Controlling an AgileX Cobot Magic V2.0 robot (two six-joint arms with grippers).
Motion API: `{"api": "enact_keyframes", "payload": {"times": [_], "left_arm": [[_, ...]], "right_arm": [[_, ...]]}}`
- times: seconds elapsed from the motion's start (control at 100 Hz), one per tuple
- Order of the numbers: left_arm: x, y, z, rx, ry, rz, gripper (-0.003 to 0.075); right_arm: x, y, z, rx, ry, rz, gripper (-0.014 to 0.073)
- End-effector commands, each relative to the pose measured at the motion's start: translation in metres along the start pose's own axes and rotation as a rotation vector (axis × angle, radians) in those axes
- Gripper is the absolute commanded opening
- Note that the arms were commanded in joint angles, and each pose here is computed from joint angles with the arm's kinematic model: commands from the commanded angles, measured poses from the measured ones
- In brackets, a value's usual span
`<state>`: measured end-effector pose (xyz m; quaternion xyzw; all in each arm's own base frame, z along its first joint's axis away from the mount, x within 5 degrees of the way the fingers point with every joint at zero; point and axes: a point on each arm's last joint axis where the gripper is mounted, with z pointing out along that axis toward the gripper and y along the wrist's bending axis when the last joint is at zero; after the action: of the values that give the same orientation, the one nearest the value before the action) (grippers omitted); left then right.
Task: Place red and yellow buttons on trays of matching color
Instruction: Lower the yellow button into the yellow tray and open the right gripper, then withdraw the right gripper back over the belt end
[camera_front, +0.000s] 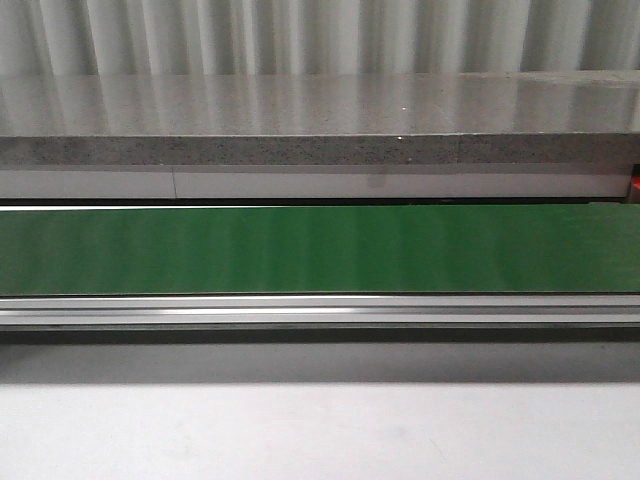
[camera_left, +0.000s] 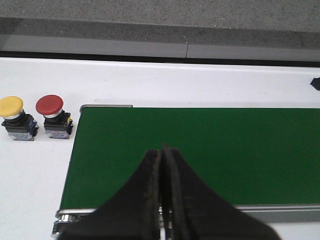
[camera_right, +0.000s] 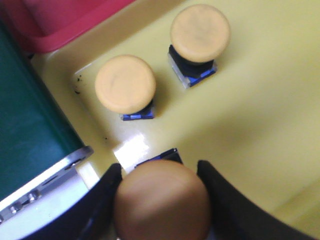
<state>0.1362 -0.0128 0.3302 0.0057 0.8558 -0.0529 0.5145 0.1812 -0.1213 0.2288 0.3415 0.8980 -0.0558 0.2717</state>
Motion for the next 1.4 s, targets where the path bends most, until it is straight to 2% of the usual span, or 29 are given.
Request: {"api": "enact_keyframes", "payload": {"times": [0.0, 0.12, 0.28, 0.35, 0.5, 0.59, 0.77, 0.91, 1.02, 1.12, 1.27, 1.39], "left_arm": [[-0.014, -0.002, -0.005, 0.016, -0.094, -0.007, -0.002], [-0.014, -0.002, -0.005, 0.016, -0.094, -0.007, -0.002], [-0.014, -0.002, -0.005, 0.016, -0.094, -0.007, -0.002], [-0.014, -0.002, -0.005, 0.016, -0.094, -0.007, -0.002], [-0.014, -0.002, -0.005, 0.016, -0.094, -0.007, -0.002], [-0.014, -0.002, -0.005, 0.016, -0.094, -0.007, -0.002], [-0.014, -0.002, -0.005, 0.016, -0.094, -0.007, -0.002], [-0.014, -0.002, -0.005, 0.016, -0.094, -0.007, -0.002], [-0.014, -0.002, -0.005, 0.016, -0.094, -0.007, -0.002], [-0.014, -0.002, -0.005, 0.016, -0.094, -0.007, -0.002], [-0.014, -0.002, -0.005, 0.016, -0.094, -0.007, -0.002], [-0.014, -0.002, -0.005, 0.016, -0.094, -0.007, -0.002]], "right_arm": [[-0.012, -0.001, 0.003, 0.002, -0.053, 0.004, 0.0132], [-0.01, -0.001, 0.019, 0.009, 0.002, 0.005, 0.0133], [-0.01, -0.001, 0.023, 0.01, 0.007, 0.005, 0.0159], [-0.01, -0.001, 0.023, 0.01, 0.005, 0.005, 0.0242], [-0.01, -0.001, 0.023, 0.009, 0.012, 0.01, 0.051], [-0.011, 0.0, 0.021, 0.004, 0.021, 0.02, 0.0596], [-0.028, 0.003, 0.002, -0.002, 0.02, 0.02, 0.0605], [-0.035, 0.007, -0.027, -0.027, -0.094, 0.012, 0.0605], [-0.032, 0.022, -0.054, -0.094, -0.194, -0.02, 0.0605], [-0.024, 0.04, -0.077, -0.169, -0.265, -0.12, 0.0605], [-0.004, 0.069, -0.111, -0.313, -0.369, -0.345, 0.0605], [0.013, 0.08, -0.124, -0.4, -0.4, -0.434, 0.0599]]}}
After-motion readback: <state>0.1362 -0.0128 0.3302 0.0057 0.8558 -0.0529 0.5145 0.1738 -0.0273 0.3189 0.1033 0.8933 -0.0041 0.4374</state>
